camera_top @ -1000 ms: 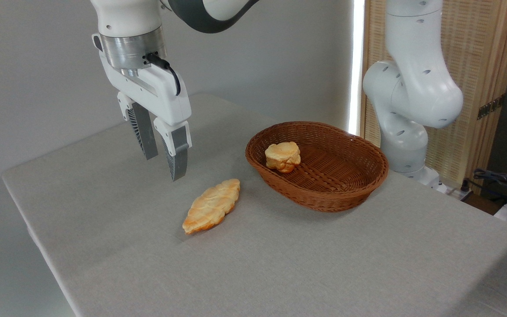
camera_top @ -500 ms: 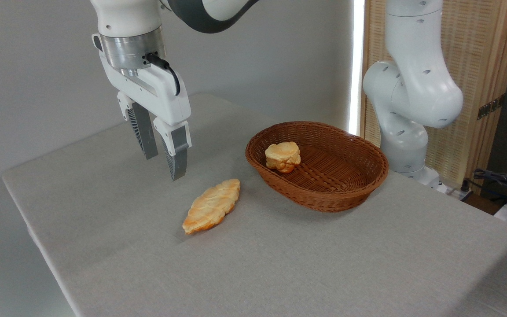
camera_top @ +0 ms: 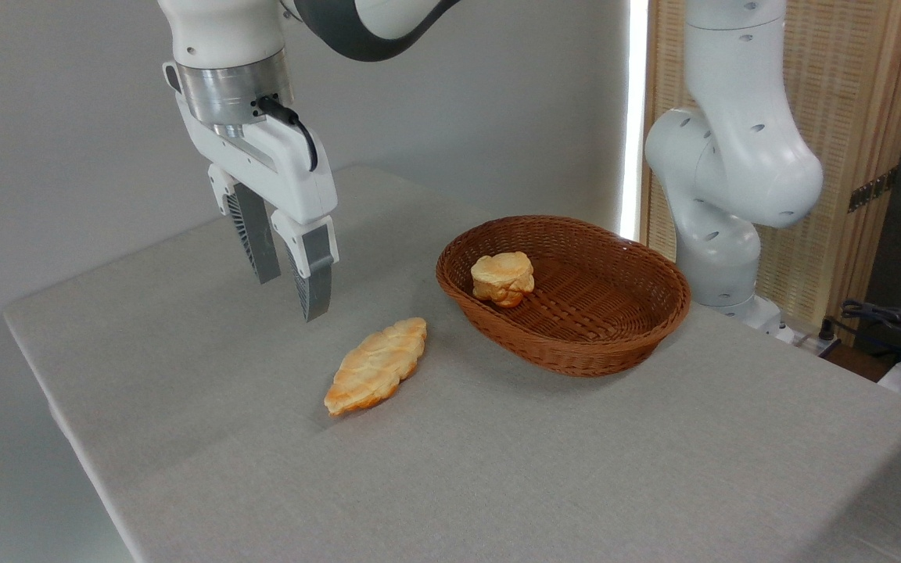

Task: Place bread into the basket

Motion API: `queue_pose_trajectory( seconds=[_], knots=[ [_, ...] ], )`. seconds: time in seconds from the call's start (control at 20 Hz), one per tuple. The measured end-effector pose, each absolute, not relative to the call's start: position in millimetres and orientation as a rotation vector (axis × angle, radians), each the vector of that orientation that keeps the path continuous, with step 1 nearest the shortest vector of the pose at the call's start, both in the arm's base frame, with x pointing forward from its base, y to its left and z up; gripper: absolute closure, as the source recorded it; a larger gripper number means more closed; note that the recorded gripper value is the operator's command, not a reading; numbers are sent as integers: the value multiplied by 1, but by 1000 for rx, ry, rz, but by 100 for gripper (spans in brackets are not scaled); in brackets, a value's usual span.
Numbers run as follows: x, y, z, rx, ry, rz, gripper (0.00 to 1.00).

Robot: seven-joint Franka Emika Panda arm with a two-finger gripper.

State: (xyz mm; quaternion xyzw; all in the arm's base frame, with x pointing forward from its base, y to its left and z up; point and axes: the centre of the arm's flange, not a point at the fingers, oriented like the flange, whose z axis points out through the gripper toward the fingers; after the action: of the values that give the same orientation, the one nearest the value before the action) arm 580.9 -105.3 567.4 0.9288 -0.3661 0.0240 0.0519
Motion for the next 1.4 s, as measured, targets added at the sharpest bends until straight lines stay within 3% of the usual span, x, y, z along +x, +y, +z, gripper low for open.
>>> queue_pose_trajectory(
  seconds=[1.4],
  knots=[
    [583, -104, 565, 2828, -1109, 69, 0]
  ],
)
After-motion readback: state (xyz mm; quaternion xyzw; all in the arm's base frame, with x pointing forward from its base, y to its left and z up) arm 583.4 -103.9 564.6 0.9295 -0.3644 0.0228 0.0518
